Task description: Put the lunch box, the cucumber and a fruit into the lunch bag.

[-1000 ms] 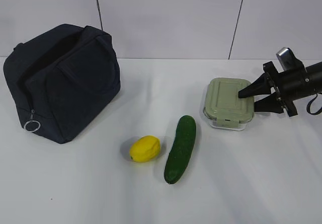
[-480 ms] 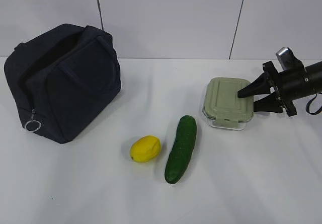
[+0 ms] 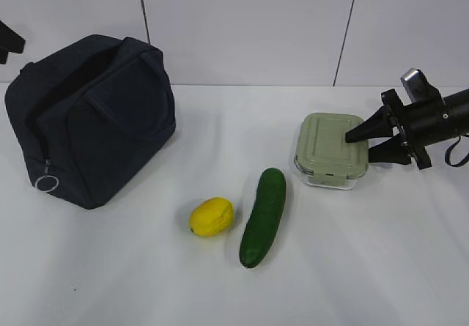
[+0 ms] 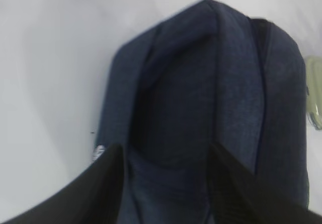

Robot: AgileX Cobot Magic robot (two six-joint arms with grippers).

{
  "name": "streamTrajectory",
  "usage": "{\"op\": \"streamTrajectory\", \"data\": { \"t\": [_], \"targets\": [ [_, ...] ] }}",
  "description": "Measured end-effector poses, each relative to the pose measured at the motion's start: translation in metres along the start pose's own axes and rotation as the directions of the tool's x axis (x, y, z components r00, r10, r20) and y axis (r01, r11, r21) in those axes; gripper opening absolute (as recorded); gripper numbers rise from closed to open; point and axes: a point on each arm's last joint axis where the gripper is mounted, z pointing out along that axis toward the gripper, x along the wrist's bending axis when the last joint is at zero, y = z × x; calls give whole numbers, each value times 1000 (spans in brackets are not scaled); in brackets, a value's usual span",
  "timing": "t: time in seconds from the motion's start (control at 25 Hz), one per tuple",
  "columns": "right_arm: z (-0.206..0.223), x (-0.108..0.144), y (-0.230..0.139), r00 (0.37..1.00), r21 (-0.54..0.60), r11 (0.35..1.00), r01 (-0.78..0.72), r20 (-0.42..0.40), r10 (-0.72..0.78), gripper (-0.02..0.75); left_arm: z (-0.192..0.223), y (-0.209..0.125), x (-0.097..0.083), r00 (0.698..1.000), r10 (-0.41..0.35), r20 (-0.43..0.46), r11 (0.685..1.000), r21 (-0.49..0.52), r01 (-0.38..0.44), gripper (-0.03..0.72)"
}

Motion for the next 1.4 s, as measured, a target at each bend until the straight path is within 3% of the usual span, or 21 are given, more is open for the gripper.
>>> {"op": "streamTrajectory", "data": {
  "t": [0.44,0.72,1.08,1.2,1.32,1.4],
  "targets": [
    [0,0,0,1000,1,1000,1,0,-1,392,29,-1,-27,996,74,46,994,81,-78,373],
    [0,0,0,1000,1,1000,1,0,-1,392,29,-3,-24,995,96,17,989,110,-98,367],
    [0,0,0,1000,-2,1000,-1,-3,1,392,47,-7,-20,996,81,39,986,145,-86,289],
    [0,1,0,1000,-3,1000,-2,-4,2,392,51,-7,-24,995,87,46,984,152,-93,223],
    [0,1,0,1000,-3,1000,-2,-4,2,392,51,-7,-25,995,89,47,984,153,-95,76],
    [0,1,0,1000,-3,1000,-2,-4,2,392,51,-7,-25,995,89,47,984,153,-95,43]
  ]
}}
